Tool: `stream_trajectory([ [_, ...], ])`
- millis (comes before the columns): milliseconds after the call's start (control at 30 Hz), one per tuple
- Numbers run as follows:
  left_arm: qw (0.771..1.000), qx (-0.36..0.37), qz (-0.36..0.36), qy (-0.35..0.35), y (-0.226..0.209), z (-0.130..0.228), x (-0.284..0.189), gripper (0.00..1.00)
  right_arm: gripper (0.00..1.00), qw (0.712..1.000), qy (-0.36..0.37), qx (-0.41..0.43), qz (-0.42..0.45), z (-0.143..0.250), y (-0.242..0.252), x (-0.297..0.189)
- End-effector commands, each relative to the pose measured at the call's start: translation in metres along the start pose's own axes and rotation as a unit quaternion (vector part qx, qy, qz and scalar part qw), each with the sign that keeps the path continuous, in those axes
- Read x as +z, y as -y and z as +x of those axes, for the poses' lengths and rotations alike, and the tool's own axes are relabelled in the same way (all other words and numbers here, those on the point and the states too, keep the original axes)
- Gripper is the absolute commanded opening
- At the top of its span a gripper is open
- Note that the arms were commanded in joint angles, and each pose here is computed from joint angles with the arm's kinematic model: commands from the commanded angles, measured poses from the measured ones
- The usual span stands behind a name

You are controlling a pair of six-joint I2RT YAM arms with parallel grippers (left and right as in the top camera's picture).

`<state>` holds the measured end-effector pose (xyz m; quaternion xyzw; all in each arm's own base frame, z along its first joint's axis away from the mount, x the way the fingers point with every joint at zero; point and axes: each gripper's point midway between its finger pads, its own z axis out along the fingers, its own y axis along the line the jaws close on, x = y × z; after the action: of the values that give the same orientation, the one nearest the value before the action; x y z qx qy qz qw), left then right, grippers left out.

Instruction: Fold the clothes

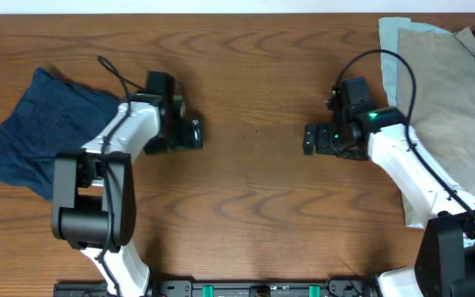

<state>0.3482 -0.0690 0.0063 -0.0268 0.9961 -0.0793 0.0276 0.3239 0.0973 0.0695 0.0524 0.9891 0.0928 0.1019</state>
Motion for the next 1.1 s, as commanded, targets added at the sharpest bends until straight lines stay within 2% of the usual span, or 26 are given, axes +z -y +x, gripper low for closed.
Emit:
stream_trajectory([
  [0, 0.998, -0.040, -0.015, -0.048, 0.000, 0.024, -0.018, 0.98, 0.99, 0.999, -0.028, 0.034, -0.011, 0.010, 0.012, -0.008],
  [133, 0.982, -0.086, -0.046, -0.161, -0.009, 0.080, -0.031, 0.98, 0.99, 0.996, -0.079, 0.047, 0.008, 0.033, 0.033, -0.013],
  [300, 0.960, -0.099, -0.071, -0.251, -0.014, 0.124, -0.053, 0.98, 0.99, 0.991, -0.120, 0.047, 0.021, 0.052, 0.042, -0.018],
  [500, 0.966, -0.085, -0.071, -0.236, -0.011, 0.145, -0.071, 0.98, 0.99, 0.990, -0.130, 0.049, 0.023, 0.065, 0.044, -0.024],
  [667, 0.987, -0.048, -0.048, -0.143, 0.002, 0.152, -0.093, 0.98, 0.99, 0.995, -0.086, 0.051, 0.021, 0.070, 0.046, -0.040],
  [833, 0.999, 0.008, -0.026, 0.029, 0.016, 0.147, -0.124, 0.98, 0.99, 0.999, 0.031, 0.032, -0.011, 0.066, 0.041, -0.065],
  [933, 0.989, 0.049, -0.010, 0.140, 0.024, 0.144, -0.151, 0.98, 0.99, 0.993, 0.110, 0.021, -0.025, 0.065, 0.041, -0.083],
  [1067, 0.955, 0.070, -0.011, 0.289, 0.022, 0.136, -0.189, 0.98, 0.99, 0.977, 0.212, 0.013, -0.021, 0.067, 0.049, -0.109],
])
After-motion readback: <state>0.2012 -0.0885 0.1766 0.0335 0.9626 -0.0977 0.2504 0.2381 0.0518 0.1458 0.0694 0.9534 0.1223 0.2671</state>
